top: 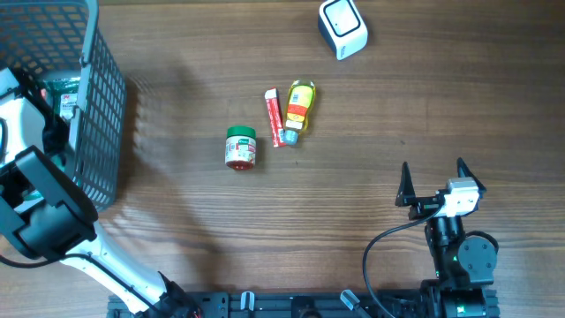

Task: Scan the item barcode
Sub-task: 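Reach into the basket and grasp the light-green wipes pack, then carry the wipes pack out and lower it right of the bottle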

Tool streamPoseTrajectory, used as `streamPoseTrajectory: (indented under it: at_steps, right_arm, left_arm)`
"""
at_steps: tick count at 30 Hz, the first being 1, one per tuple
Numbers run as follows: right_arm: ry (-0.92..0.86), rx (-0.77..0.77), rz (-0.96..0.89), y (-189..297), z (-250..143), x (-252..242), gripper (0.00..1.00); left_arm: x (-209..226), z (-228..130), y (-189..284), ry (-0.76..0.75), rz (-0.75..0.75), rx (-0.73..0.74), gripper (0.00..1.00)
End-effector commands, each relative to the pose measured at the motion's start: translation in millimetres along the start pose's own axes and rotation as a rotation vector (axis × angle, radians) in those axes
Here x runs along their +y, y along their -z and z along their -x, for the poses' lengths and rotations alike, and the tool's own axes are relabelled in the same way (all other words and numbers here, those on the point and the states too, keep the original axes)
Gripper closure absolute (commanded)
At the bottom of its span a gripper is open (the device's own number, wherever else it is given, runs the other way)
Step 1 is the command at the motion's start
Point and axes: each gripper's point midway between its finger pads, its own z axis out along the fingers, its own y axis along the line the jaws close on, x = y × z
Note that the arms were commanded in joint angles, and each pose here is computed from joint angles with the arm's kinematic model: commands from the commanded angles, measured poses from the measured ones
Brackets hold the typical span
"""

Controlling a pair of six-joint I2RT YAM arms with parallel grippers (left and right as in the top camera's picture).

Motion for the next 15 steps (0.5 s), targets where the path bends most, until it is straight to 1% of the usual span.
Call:
streamPoseTrajectory:
  at_steps: [1, 5, 8, 13, 15]
  right_arm:
    - [0.018, -0.008, -0.023, 0, 2, -4, 0.0]
    - [0.018, -0.008, -0.023, 0, 2, -4, 0.0]
    - [0.018, -0.008, -0.023, 0, 2, -4, 0.0]
    - [0.018, -0.008, -0.023, 0, 2, -4, 0.0]
    - [0.018, -0.008, -0.023, 0, 2, -4, 0.0]
  left_arm:
    - [-13, -12, -16, 0.0, -0.038, 0.051, 0.96]
    - [-11, -9, -10, 0.025, -0.039, 0.039, 0.96]
    - [-8, 0, 7, 0.059, -0.038, -0.007, 0.96]
    - [1, 25, 68, 0.093, -0.063, -0.159, 0.96]
    - [6, 35, 107, 0.128, -0.083, -0.253, 0.96]
